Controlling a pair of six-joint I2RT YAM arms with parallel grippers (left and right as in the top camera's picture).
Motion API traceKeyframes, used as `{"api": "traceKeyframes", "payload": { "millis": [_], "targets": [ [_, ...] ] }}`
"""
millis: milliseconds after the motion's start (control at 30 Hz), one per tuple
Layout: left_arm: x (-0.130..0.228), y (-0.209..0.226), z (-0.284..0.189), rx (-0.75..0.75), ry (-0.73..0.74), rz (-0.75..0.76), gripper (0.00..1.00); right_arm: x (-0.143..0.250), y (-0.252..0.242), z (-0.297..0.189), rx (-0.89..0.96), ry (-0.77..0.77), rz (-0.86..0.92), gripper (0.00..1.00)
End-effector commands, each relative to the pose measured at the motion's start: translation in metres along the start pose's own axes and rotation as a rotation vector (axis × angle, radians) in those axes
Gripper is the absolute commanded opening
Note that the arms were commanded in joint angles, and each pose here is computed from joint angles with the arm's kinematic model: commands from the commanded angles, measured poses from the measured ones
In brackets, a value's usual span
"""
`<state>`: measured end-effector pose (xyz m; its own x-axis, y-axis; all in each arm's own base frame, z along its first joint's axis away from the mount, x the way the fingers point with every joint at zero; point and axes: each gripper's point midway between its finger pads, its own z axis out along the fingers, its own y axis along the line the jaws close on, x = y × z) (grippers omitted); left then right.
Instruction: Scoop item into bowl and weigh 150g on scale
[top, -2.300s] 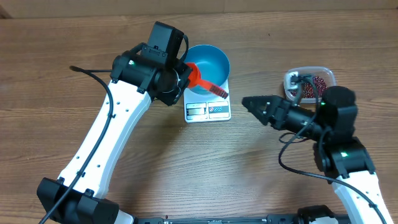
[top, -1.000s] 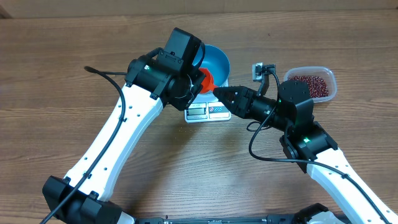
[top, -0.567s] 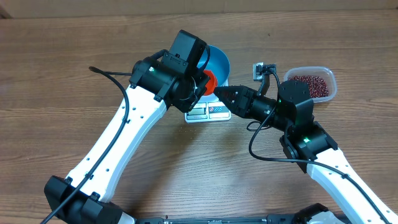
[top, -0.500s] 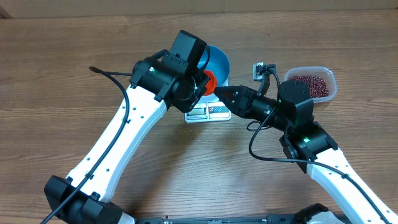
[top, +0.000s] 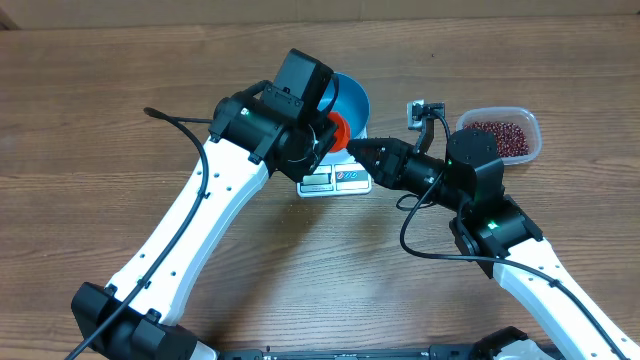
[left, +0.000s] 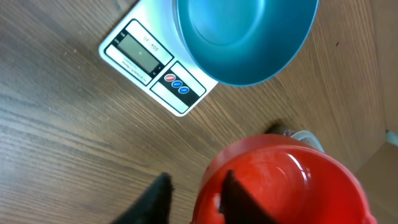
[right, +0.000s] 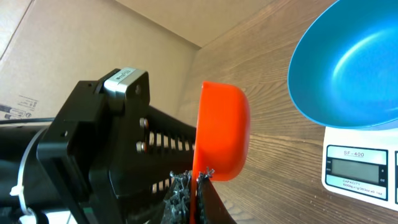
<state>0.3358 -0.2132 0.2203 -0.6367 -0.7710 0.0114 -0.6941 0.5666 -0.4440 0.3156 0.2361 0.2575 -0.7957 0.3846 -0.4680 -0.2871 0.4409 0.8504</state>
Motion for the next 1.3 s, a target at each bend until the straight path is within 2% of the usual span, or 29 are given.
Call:
{"api": "traceKeyframes", "payload": {
  "millis": [0,33,67,200,333,367,500,667,900,1033,1167,1233,1267],
  "targets": [
    [0.002,0.001,0.002,-0.010,-0.001,0.001,0.54,-0.010,0.011,-0.002,-0.012,-0.034,-0.018,0.04],
    [0.000,0.001,0.002,-0.010,-0.007,0.000,0.71,-0.010,0.010,-0.002,-0.011,-0.034,-0.018,0.04],
    [0.000,0.001,0.002,-0.010,-0.007,0.000,0.75,-0.010,0.010,-0.002,-0.009,-0.036,-0.018,0.04],
    [-0.008,0.002,0.002,-0.011,-0.022,-0.006,0.85,-0.011,0.003,-0.002,0.020,-0.043,-0.006,0.04],
    [-0.030,0.005,-0.002,-0.010,-0.053,0.046,0.93,-0.014,-0.019,-0.008,0.098,-0.047,0.038,0.04],
    [-0.036,0.006,-0.002,-0.012,-0.060,0.060,1.00,-0.015,-0.024,-0.011,0.111,-0.044,0.044,0.04],
    [-0.061,0.011,-0.005,-0.017,-0.087,0.127,0.99,-0.022,-0.029,-0.023,0.076,-0.014,0.025,0.04],
    [-0.080,0.007,-0.008,0.004,-0.114,0.330,0.98,-0.034,-0.042,-0.048,0.037,0.017,0.067,0.04],
    [-0.081,0.005,-0.009,0.004,-0.104,0.620,0.97,-0.043,-0.092,-0.086,0.201,-0.019,0.103,0.04],
    [-0.072,-0.005,-0.009,0.060,-0.073,0.797,0.95,-0.061,-0.096,-0.108,0.323,-0.061,0.071,0.04],
    [-0.061,-0.014,-0.009,0.128,-0.035,0.927,0.86,-0.082,-0.089,-0.135,0.514,-0.099,0.010,0.04],
    [-0.057,-0.013,-0.009,0.131,-0.023,0.930,0.77,-0.091,-0.082,-0.149,0.589,-0.119,-0.014,0.04],
    [-0.054,-0.012,-0.008,0.127,-0.014,0.935,0.66,-0.095,-0.077,-0.155,0.619,-0.127,-0.031,0.04]
  ]
}}
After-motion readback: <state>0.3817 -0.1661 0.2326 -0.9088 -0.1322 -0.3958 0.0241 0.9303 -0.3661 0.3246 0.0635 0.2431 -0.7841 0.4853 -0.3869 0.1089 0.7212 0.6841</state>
